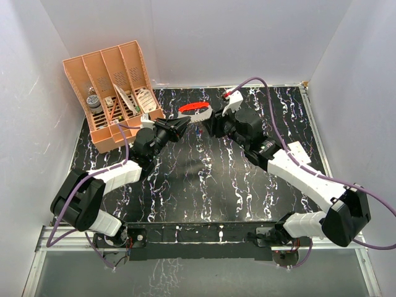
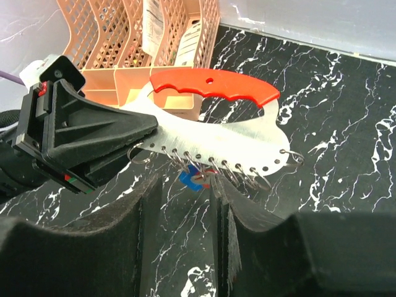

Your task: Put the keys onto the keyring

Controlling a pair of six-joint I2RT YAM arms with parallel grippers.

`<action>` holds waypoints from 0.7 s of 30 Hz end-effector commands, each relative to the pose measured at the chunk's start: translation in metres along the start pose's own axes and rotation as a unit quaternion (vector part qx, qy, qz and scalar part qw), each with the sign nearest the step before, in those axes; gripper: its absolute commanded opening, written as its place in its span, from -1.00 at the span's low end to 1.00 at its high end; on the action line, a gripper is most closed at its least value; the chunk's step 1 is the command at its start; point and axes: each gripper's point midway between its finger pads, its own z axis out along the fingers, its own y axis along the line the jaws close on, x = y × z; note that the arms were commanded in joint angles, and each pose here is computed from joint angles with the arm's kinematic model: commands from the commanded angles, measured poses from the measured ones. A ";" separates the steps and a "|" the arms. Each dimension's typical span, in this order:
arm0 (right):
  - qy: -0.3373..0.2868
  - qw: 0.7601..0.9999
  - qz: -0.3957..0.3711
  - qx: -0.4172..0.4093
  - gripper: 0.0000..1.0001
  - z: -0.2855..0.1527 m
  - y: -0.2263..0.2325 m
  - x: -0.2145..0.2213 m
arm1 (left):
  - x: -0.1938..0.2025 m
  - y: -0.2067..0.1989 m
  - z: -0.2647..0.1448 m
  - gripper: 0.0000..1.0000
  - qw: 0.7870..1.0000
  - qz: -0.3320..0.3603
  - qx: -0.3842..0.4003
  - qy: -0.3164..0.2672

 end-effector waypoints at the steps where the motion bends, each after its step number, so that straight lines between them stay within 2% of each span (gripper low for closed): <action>1: -0.053 0.998 0.015 -0.038 -0.33 -0.014 0.014 -0.031 | 0.003 -0.018 -0.003 -1.00 0.999 -0.003 0.030 0.010; 5: -0.028 0.998 0.011 -0.063 -0.44 -0.007 0.024 -0.027 | 0.004 -0.015 0.000 -1.00 1.000 -0.003 0.019 0.012; 12: 0.001 0.996 0.012 -0.084 -0.44 0.009 0.032 -0.018 | 0.005 -0.011 0.003 -1.00 1.000 -0.008 0.010 0.016; 21: 0.025 0.997 0.013 -0.071 -0.44 0.020 0.026 -0.001 | 0.006 -0.011 0.003 -1.00 1.000 -0.009 0.008 0.018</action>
